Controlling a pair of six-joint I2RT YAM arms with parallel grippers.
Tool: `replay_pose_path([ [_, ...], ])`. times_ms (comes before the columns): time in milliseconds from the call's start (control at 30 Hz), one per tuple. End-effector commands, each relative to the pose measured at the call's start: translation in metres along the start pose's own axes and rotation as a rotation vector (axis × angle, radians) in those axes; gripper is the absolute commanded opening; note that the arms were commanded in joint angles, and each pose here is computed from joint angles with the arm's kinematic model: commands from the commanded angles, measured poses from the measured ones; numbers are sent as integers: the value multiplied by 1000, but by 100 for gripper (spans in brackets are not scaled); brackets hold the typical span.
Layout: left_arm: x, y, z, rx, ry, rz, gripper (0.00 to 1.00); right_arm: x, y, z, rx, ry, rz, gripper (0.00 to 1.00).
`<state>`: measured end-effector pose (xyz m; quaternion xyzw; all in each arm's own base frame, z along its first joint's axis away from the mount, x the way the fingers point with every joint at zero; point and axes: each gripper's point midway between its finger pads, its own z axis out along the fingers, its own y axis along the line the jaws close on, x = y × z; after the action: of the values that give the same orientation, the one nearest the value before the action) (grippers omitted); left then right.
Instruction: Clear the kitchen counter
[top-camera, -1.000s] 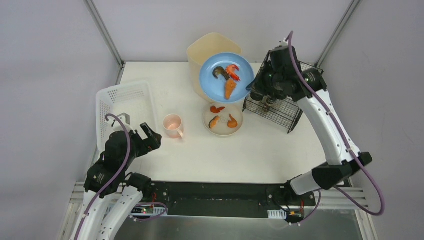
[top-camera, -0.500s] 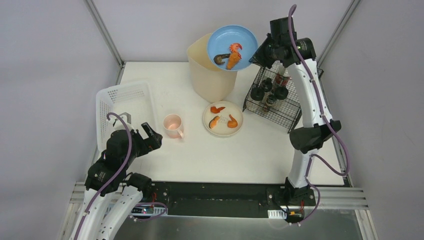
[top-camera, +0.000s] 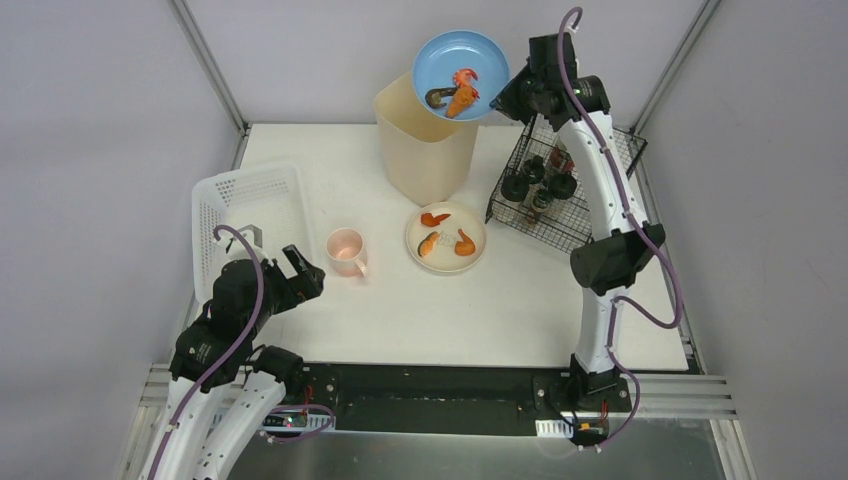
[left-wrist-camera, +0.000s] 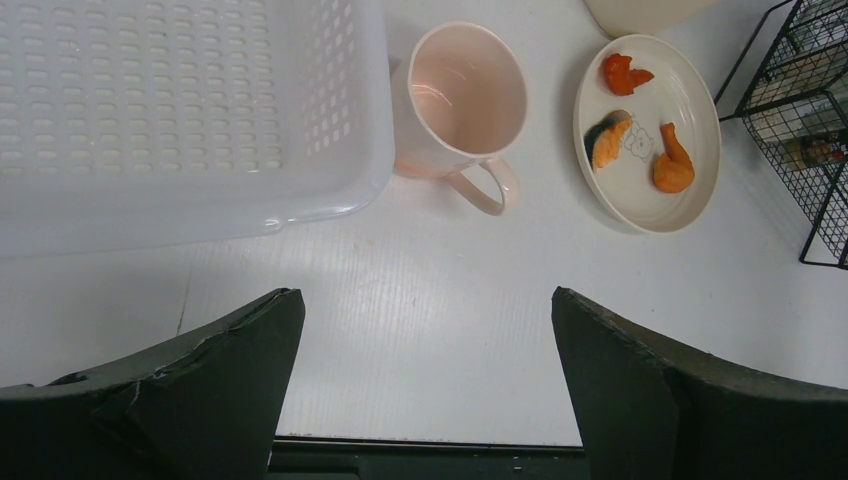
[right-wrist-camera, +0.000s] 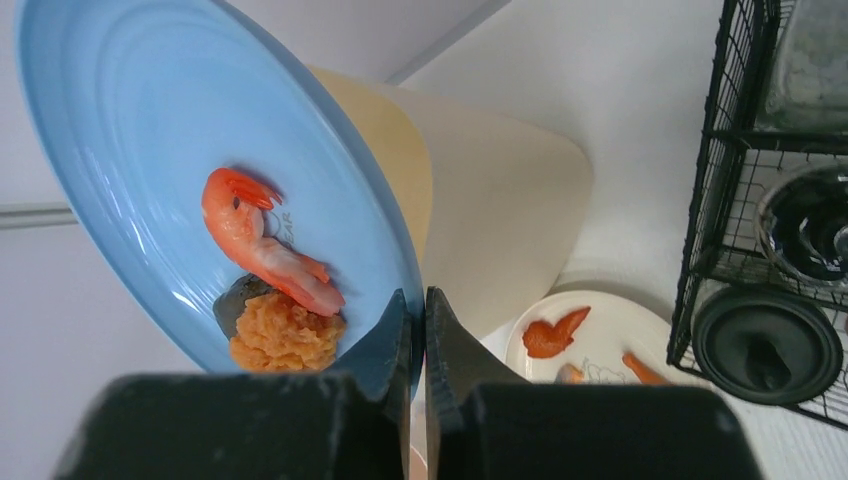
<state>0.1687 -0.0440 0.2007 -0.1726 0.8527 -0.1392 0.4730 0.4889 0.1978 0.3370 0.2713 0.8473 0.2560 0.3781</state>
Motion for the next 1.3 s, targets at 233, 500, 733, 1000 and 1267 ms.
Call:
replay_pose_path([
  [233,-8,-6,1,17,-14,-2,100,-29,33,45,-101,-180,5,0],
  [500,-7,-6,1,18,-13,-4,100,-18,56,52,-103,-292,-180,0],
  [733,-7,-6,1,21,-12,-3,100,-21,54,55,-30,-412,-303,0],
  [1000,-7,-7,0,25,-15,-3,100,-24,46,55,80,-568,-454,0],
  [1267,-7,-7,1,25,-13,-3,100,-23,84,36,64,-771,-657,0],
])
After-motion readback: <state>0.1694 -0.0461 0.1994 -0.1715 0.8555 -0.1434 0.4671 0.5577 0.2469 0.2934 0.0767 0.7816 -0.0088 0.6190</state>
